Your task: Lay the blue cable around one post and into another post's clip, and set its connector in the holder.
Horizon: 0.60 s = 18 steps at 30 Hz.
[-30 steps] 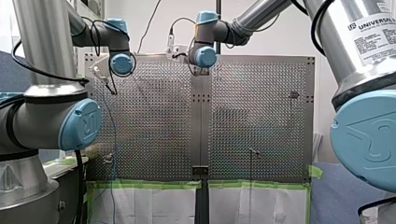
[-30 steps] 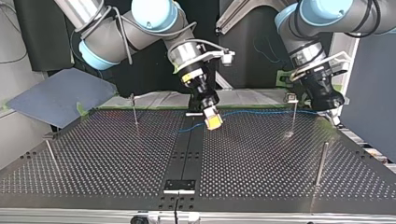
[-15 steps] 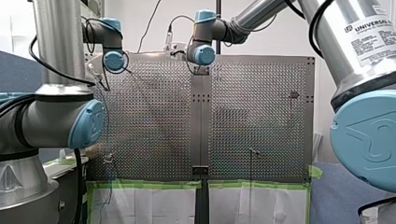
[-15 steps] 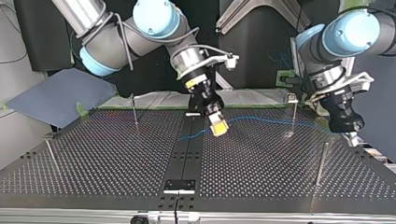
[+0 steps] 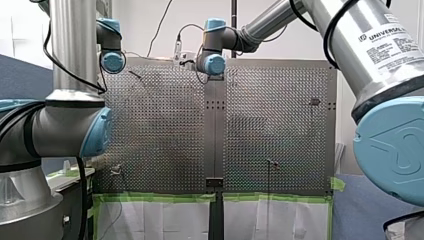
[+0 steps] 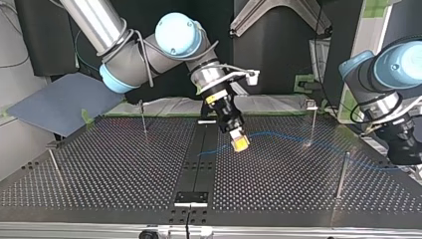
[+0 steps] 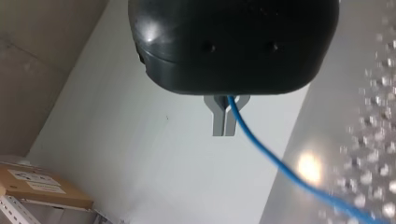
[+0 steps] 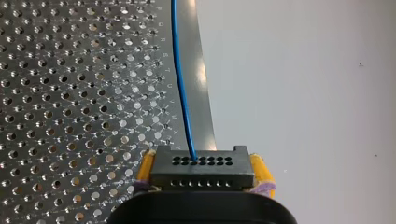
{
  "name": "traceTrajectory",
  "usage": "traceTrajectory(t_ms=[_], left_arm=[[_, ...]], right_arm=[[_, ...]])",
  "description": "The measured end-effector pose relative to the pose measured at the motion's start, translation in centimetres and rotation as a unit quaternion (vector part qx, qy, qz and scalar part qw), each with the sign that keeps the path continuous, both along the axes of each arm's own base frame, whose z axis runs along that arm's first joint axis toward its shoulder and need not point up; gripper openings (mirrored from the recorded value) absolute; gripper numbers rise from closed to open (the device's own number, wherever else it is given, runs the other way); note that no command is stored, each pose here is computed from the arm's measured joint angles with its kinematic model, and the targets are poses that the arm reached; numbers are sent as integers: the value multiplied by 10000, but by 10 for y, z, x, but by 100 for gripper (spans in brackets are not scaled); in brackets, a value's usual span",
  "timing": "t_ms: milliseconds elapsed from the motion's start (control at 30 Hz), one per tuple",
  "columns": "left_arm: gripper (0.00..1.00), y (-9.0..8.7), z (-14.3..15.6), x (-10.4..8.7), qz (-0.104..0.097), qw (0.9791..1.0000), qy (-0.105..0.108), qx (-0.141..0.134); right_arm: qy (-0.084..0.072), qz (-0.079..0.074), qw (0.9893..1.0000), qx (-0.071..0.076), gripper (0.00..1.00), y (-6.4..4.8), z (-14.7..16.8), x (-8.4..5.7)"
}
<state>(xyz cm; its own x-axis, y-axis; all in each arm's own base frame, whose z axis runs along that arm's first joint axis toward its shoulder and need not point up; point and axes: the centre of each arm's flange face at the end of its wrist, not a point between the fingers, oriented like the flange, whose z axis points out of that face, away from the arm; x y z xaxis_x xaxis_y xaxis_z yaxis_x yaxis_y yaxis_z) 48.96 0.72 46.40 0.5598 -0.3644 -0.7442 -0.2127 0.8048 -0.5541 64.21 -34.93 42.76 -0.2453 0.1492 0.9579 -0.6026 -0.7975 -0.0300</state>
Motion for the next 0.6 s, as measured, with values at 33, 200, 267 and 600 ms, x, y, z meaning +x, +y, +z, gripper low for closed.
traceTrajectory(t_ms=[33, 200, 267, 600], left_arm=[[0, 5, -1, 4, 25, 10000, 25, 15], [0, 12, -13, 18, -28, 9998, 174, 67], [0, 13, -19, 24, -100, 9996, 232, 92], [0, 16, -47, 50, -416, 9977, 501, 168]], right_arm=[[-6, -1, 10000, -3, 0, -1, 0, 1], [-81, -30, 9999, -55, 0, -7, 8, 6], [-110, -46, 9999, -75, 0, -9, 12, 6], [-173, -169, 9997, -93, 0, -18, 17, 4]])
